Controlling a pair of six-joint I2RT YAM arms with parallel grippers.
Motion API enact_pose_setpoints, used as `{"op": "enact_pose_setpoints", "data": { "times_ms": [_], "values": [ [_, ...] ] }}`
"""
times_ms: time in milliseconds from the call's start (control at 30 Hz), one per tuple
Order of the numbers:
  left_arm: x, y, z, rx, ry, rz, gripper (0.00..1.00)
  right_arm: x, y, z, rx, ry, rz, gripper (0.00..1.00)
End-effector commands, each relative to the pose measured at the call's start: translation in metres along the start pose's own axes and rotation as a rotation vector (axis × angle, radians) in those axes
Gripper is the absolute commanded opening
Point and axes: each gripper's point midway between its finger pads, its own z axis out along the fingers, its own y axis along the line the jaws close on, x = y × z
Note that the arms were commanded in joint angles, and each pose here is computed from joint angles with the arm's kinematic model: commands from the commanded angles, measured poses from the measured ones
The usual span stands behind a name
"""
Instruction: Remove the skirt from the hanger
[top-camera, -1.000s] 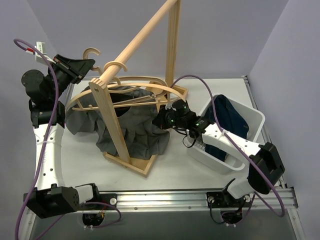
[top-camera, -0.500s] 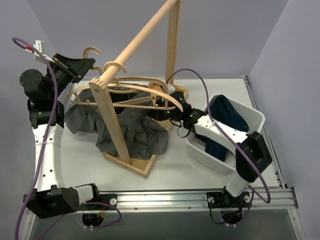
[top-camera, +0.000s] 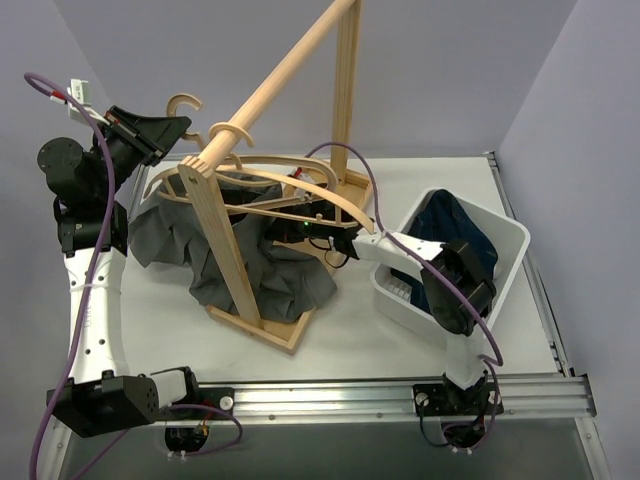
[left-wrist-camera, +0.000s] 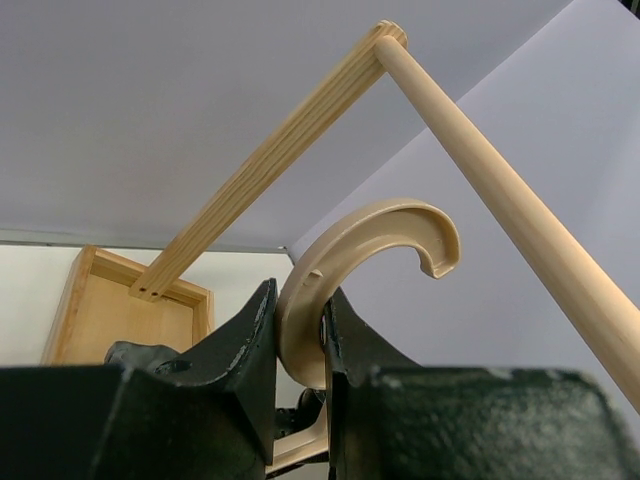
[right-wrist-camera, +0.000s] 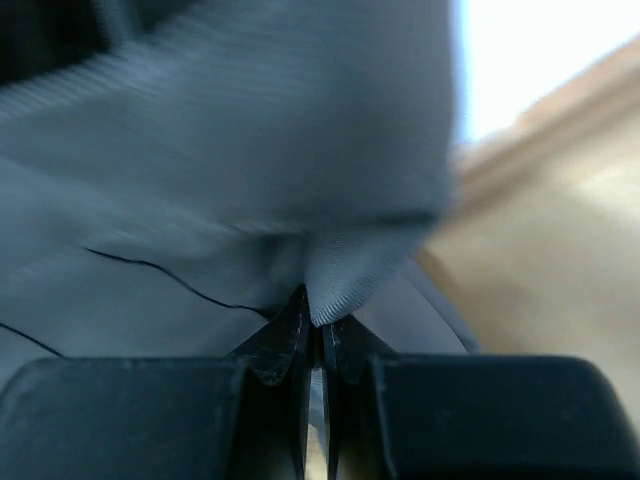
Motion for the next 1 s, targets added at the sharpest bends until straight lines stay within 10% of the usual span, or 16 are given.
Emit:
{"op": "enact_pose_setpoints", "data": {
  "times_ms": [0,633,967],
  "values": [
    [-0.018,-0.033,-0.004,0.08,-0.036,0.067,0.02,-0.025,0.046,0.008,-0.115,-0.061,-0.055,0.0],
    [-0.018,-0.055,-0.009,0.144,-0.013,0.011,0.02,-0.044,0.049,0.082,-0.128,-0.063,-0.057,0.0],
    [-0.014,-0.037,-0.005,0.09,0.001,0.033,0.02,-0.087,0.019,0.045,-0.051,-0.152,-0.05,0.0]
  ]
}}
